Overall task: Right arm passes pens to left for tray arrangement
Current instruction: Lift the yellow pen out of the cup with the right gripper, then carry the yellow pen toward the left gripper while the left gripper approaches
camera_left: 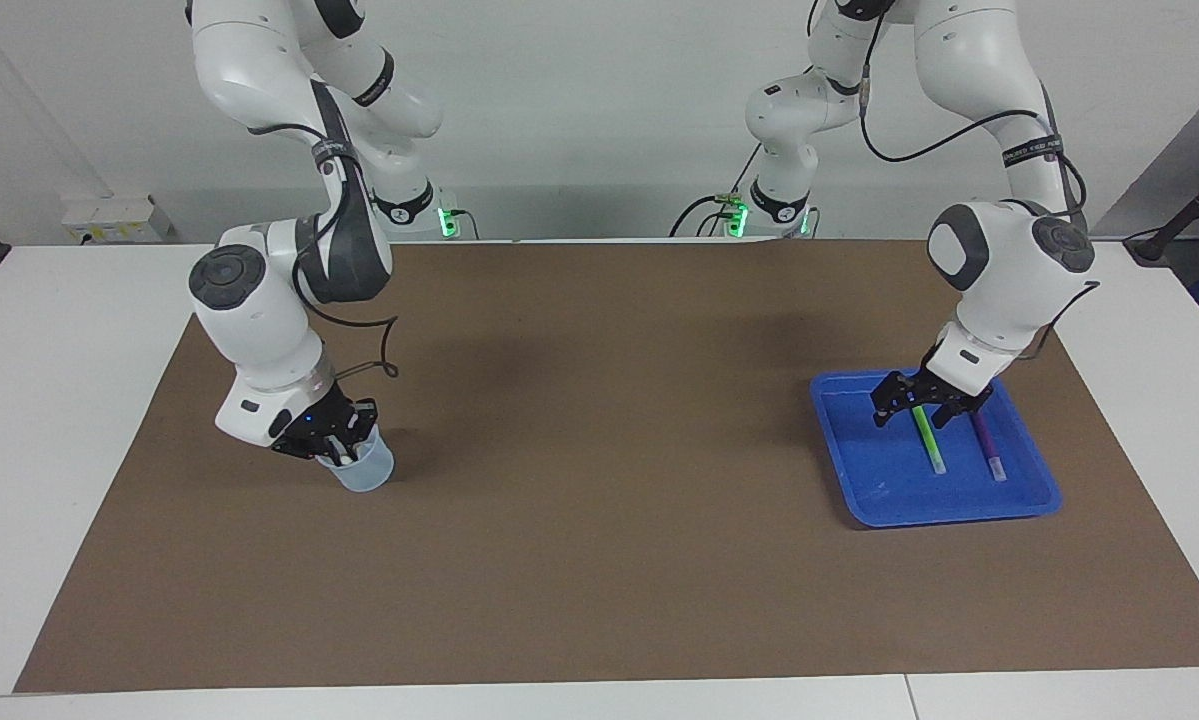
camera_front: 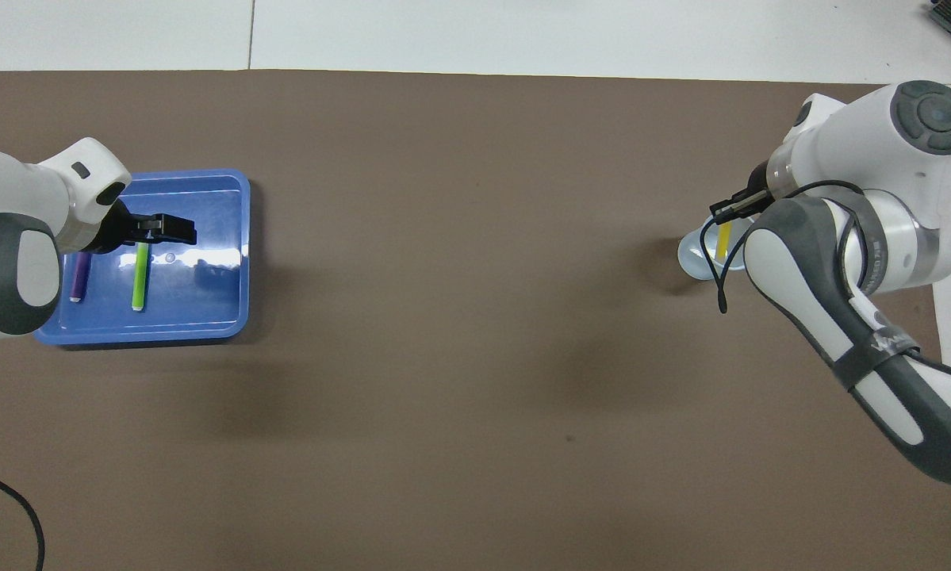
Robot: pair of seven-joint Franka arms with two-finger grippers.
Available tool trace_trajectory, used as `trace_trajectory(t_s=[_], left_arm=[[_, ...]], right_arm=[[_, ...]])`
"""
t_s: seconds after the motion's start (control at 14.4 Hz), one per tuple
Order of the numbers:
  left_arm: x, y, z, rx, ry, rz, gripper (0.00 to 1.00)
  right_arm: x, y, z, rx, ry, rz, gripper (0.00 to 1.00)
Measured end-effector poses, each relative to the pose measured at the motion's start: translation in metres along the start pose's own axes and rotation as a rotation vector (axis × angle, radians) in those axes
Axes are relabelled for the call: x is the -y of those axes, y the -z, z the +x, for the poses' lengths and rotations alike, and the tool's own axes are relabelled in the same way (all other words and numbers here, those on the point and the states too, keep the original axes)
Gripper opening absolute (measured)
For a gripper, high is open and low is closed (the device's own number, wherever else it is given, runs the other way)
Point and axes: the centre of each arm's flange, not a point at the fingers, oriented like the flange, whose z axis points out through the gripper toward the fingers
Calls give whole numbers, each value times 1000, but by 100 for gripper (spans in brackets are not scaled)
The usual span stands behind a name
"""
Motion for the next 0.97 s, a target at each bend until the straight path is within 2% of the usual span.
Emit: trace_trajectory(t_s=[0.42, 0.69, 0.97], left_arm=[[0, 0, 0, 0, -1, 0, 100], [0, 0, 0, 0, -1, 0, 100], [-5, 0, 0, 0, -8, -1, 100]], right_arm=[[1, 62, -2, -51, -18, -38, 18], [11, 129, -13, -142, -66, -14, 18], [24, 181, -20, -171, -204, 67, 18]])
